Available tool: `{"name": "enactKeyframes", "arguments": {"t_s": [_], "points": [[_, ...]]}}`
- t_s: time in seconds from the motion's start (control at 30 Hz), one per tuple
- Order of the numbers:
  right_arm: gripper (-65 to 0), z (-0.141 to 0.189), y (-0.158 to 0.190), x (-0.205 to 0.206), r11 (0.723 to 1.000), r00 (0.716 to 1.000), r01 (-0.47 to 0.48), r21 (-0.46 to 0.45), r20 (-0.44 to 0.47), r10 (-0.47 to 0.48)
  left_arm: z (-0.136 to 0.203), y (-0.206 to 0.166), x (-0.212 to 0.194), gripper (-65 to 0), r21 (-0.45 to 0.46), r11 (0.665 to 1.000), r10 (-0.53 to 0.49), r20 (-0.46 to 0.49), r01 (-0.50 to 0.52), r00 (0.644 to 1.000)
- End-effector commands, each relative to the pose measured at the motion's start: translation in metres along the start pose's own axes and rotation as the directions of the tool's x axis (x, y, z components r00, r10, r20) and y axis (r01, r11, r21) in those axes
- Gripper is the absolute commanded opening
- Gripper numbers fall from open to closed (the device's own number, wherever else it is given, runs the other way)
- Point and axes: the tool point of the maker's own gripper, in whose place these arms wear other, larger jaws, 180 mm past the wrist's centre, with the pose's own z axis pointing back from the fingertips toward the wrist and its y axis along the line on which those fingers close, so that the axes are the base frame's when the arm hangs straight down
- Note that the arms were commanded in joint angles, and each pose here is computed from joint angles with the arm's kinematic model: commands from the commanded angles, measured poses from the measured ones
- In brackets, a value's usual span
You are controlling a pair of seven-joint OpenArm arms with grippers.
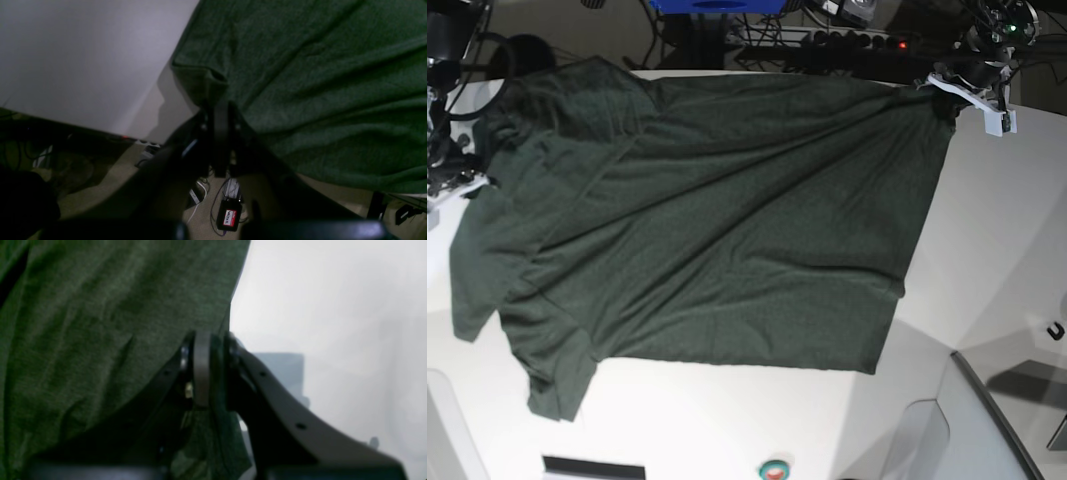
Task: Layout the t-shirt on the table in an organized manner, then fold the t-shirt properly
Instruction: 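Sweep the right gripper across the shirt's body to smooth it, holding with left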
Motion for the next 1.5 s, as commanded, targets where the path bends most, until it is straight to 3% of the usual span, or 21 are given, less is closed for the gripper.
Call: {"name": "enactKeyframes", "arguments": {"t_s": [0.0,0.2,0.3,0.43,0.53,0.7,0.87,0.93,1.07,1.13,1.3,1.47], "points": [[-56.7,0.003,-0.004,0.021,1.0,0.999,-0.004,-0.003,0.053,0.004,0.003,0.002,0.009,-65.0,-0.001,1.0,-0.01,0.034,0.01,0.999],[-64.7,0.004,-0.003,0.036,1.0,0.996,0.001,-0.001,0.087,-0.001,0.004,0.002,0.009,-65.0,-0.001,1.0,-0.01,0.033,0.01,0.999],[-59.9,0.002,-0.006,0.057,1.0,0.993,0.008,-0.006,0.115,-0.007,0.004,0.003,0.009,-65.0,0.001,1.0,-0.013,0.031,0.013,0.999],[-44.7,-0.017,-0.01,0.078,0.998,0.993,0.067,0.005,0.092,-0.068,0.004,0.003,0.009,-65.0,0.0,1.0,-0.012,0.032,0.012,0.999],[-36.9,-0.036,-0.013,0.082,0.99,0.986,0.144,0.014,0.082,-0.144,0.004,0.003,0.009,-65.0,0.001,1.0,-0.011,0.033,0.011,0.999],[-35.9,-0.044,-0.024,0.083,0.982,0.971,0.187,0.001,0.152,-0.185,0.005,0.006,0.009,-65.0,0.008,1.0,-0.007,0.035,0.007,0.999],[-36.0,-0.044,-0.024,0.082,0.982,0.97,0.188,0.0,0.154,-0.186,0.005,0.006,0.009,-65.0,0.008,1.0,-0.007,0.035,0.007,0.999],[-39.9,-0.044,-0.024,0.082,0.982,0.97,0.189,0.001,0.154,-0.187,0.005,0.005,0.01,-65.0,0.006,1.0,-0.008,0.036,0.008,0.999],[-59.1,-0.045,-0.021,0.081,0.982,0.971,0.189,0.007,0.15,-0.188,0.004,0.005,0.01,-65.0,0.007,1.0,-0.01,0.036,0.01,0.999],[-62.6,-0.046,-0.02,0.077,0.982,0.973,0.188,0.007,0.133,-0.187,0.004,0.005,0.011,-65.0,0.008,1.0,-0.012,0.035,0.012,0.999],[-64.5,-0.043,-0.022,0.081,0.984,0.975,0.18,0.004,0.128,-0.179,0.004,0.005,0.011,-65.0,0.008,1.0,-0.012,0.035,0.012,0.999],[-64.5,-0.022,-0.019,0.106,0.995,0.98,0.103,0.003,0.17,-0.102,0.004,0.006,0.011,-65.0,0.01,1.0,-0.01,0.035,0.01,0.999]]}}
